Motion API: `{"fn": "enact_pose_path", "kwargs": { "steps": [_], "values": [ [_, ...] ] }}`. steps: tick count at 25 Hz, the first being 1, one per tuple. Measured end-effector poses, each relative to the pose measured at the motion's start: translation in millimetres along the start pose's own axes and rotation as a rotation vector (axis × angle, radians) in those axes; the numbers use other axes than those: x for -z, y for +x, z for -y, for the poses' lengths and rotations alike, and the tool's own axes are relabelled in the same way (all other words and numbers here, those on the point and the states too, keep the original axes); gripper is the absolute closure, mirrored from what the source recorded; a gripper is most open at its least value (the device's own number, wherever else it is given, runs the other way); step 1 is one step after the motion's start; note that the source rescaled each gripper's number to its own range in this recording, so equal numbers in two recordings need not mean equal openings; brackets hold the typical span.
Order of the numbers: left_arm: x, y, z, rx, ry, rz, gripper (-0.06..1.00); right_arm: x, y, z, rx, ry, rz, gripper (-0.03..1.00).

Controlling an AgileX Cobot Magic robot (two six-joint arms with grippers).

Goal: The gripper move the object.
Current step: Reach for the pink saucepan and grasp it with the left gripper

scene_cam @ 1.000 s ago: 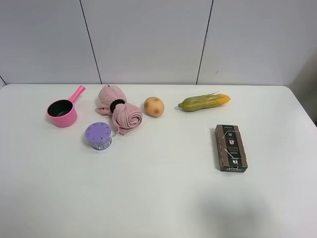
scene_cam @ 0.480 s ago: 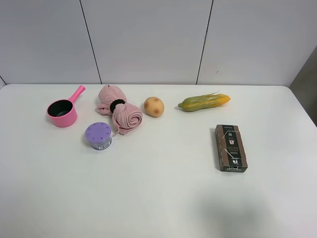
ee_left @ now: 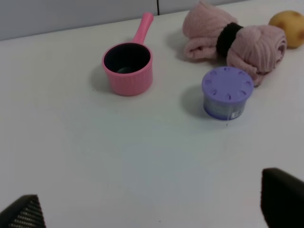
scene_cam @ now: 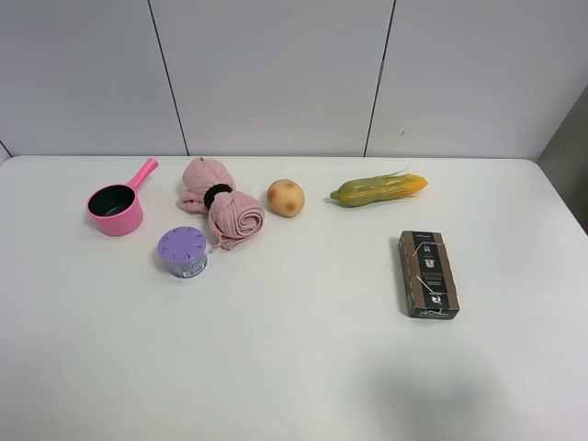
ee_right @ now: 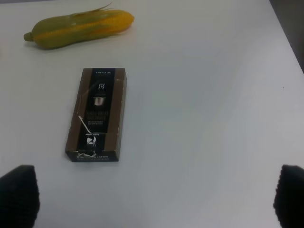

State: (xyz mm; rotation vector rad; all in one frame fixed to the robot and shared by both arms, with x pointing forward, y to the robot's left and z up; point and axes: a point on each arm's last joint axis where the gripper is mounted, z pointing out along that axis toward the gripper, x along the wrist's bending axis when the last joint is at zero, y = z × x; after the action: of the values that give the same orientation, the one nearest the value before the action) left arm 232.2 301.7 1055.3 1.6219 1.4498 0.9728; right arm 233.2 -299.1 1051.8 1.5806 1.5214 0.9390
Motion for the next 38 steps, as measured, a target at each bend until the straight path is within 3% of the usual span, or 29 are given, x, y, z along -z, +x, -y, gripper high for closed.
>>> {"fn": "enact_pose_path", "kwargs": {
  "steps": [25, 28, 33, 38],
  "values": [
    [0, 0, 0, 0.000, 0.001, 0.000, 0.04, 0, 0, 0, 0.000, 0.000, 0.000, -0.03],
    [-6, 0, -3, 0.000, 0.042, 0.003, 0.04, 0, 0, 0, 0.000, 0.000, 0.000, -0.03],
    [-18, 2, -33, 0.000, 0.125, 0.008, 0.04, 0, 0, 0, 0.000, 0.000, 0.000, -0.03],
    [-39, 6, -86, 0.000, 0.205, 0.014, 0.04, 0, 0, 0, 0.000, 0.000, 0.000, -0.03]
  ]
}}
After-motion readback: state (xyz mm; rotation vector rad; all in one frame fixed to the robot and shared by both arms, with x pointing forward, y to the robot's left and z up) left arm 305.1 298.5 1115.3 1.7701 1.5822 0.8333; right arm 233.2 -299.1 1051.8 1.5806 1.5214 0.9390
